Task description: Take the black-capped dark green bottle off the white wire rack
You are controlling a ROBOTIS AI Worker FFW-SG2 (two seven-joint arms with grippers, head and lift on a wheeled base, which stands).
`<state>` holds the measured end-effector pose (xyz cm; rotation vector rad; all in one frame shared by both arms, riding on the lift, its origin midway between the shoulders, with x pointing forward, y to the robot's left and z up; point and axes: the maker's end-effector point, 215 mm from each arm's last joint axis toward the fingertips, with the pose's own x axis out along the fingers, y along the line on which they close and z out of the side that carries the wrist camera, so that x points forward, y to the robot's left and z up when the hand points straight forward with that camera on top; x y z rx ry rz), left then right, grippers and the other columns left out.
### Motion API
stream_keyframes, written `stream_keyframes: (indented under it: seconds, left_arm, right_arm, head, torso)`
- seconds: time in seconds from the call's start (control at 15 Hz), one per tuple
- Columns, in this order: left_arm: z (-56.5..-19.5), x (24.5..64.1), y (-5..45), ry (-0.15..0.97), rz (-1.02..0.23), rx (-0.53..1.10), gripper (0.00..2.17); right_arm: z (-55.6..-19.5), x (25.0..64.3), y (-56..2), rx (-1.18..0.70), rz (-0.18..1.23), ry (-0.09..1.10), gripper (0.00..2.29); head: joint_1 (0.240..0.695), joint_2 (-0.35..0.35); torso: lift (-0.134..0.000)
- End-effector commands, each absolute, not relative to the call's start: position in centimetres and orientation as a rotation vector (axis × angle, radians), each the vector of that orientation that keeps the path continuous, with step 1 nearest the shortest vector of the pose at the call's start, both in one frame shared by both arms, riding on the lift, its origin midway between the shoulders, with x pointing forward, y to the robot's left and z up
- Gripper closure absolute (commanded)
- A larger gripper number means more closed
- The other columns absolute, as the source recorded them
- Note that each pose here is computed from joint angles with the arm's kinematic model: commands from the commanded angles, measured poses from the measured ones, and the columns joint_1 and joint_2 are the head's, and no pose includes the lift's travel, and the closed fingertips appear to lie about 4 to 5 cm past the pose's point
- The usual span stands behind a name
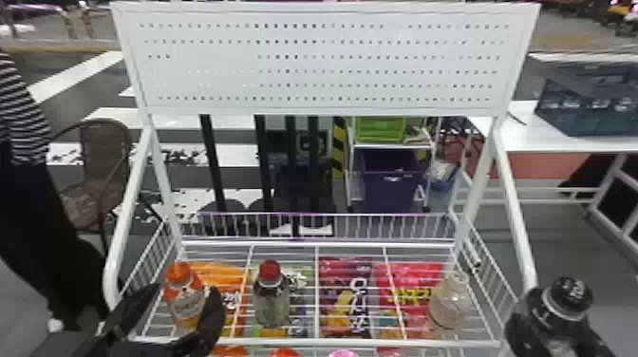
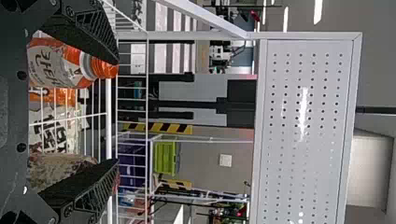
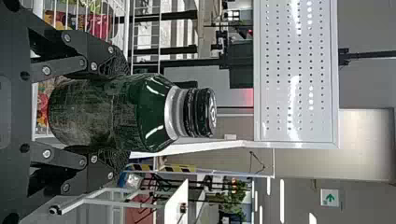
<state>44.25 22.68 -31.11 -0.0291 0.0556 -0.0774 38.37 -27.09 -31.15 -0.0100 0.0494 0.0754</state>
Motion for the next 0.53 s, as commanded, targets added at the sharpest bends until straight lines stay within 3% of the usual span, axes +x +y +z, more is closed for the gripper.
stream_keyframes:
  seconds: [0.0,0.47]
  left_arm:
    - [-31.05,44.29,22.76,0.054,-0.077,-0.027,0.15]
    - [-31.07,44.06,22.66,0.059,-0.079,-0.028,0.15]
  right_arm:
    - [-31.18,38.54,-26.97,-0.007,0.076,0.051,1.53]
    - [-30.96,38.52,-27.09,-0.009,0.074,0.046,1.53]
  head:
    - [0.499,0.000]
    - [0.499,0.000]
  torso:
    - [0.000]
    - [0.000]
